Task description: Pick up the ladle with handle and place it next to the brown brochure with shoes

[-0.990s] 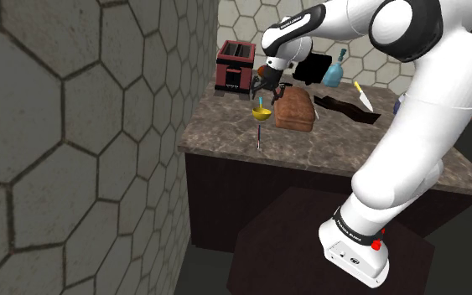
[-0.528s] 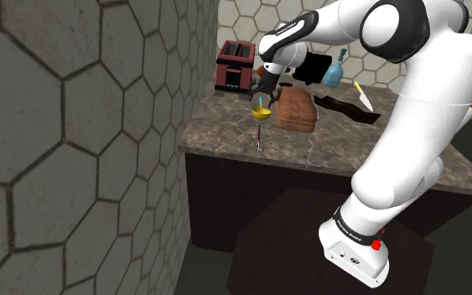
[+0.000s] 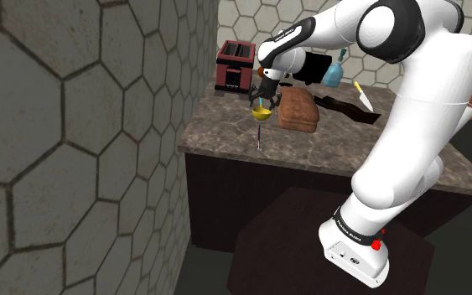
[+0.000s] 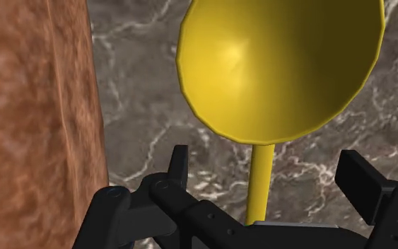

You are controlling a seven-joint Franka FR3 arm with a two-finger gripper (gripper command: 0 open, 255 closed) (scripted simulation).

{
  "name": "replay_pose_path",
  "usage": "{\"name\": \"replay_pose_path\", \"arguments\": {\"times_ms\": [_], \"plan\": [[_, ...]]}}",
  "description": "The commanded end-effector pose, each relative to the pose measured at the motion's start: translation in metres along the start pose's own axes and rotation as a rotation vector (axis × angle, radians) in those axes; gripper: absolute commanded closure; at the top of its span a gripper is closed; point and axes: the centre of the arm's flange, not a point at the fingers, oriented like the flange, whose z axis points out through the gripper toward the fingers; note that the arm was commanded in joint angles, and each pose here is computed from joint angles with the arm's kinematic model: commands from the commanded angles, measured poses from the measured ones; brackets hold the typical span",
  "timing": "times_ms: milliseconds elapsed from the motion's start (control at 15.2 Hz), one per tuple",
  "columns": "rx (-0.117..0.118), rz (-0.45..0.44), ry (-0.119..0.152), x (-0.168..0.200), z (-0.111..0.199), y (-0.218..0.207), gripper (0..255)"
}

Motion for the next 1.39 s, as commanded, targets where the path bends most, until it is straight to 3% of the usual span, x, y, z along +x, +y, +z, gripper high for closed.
{"name": "replay_pose_path", "arguments": {"times_ms": [0, 594, 1320], "plan": [[-0.003, 0.004, -0.004, 0.001, 0.002, 0.003, 255], [-0.003, 0.004, -0.004, 0.001, 0.002, 0.003, 255], [-0.003, 0.004, -0.004, -0.004, -0.056, -0.007, 255]]}}
